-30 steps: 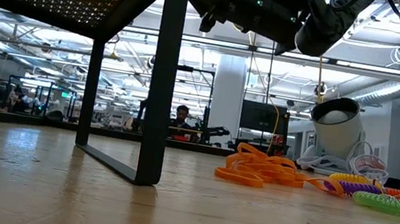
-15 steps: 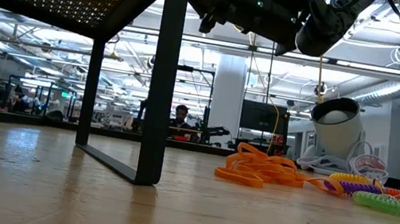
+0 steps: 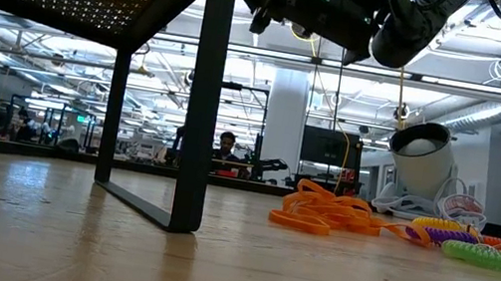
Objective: Pick & Place Office Desk Supplies
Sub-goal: Put the orange spring keychain into the center yellow bin on the shelf
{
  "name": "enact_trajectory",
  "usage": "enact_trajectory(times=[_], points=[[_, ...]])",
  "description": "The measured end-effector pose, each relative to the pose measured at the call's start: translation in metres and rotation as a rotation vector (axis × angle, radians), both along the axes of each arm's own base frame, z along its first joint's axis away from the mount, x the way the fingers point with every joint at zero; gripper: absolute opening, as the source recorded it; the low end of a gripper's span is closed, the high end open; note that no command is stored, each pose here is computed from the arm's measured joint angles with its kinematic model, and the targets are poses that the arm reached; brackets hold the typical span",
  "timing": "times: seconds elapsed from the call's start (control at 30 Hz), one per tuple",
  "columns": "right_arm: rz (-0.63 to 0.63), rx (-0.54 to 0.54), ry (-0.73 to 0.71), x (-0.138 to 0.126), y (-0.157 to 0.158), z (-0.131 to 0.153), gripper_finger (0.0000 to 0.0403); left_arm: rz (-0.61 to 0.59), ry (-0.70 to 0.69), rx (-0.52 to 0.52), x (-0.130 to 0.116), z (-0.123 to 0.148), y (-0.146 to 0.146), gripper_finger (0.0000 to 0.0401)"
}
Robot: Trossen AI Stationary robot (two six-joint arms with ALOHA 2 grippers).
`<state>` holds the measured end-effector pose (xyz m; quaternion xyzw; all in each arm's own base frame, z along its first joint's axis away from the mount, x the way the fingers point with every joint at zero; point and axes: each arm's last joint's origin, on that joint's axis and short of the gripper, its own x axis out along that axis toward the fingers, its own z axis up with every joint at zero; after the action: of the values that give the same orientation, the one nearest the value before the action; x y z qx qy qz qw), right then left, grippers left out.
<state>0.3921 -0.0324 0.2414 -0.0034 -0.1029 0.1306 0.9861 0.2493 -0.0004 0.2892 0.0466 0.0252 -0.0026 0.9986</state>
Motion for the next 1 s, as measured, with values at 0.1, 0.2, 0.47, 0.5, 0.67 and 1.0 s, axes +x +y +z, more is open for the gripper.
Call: enact_trajectory(times=[0.1,0.2,0.47,0.5,0.67,1.0], points=[[0.001,0.007,0.006,0.0,0.0,0.0,0.0009,-0.005,-0.005,-0.001,0.0,0.001,0.0,0.015],[0.001,0.007,0.009,0.0,0.0,-0.001,0.0009,-0.003,-0.013,-0.002,0.0,0.001,0.0,0.0146],[0.005,0.017,0.077,0.002,0.0,-0.012,0.0009,-0.002,-0.115,0.032,-0.004,0.016,0.0,0.0163],[0.002,0.019,0.098,0.002,0.0,-0.014,0.0009,-0.002,-0.123,0.033,-0.004,0.017,0.0,0.0163],[-0.003,0.005,0.077,0.001,0.0,-0.009,0.0009,-0.008,-0.133,0.027,-0.003,0.016,0.0,0.0159],[0.0,-0.002,0.013,0.0,0.0,-0.003,0.0009,-0.017,-0.073,0.0,-0.003,0.01,-0.001,0.0156]])
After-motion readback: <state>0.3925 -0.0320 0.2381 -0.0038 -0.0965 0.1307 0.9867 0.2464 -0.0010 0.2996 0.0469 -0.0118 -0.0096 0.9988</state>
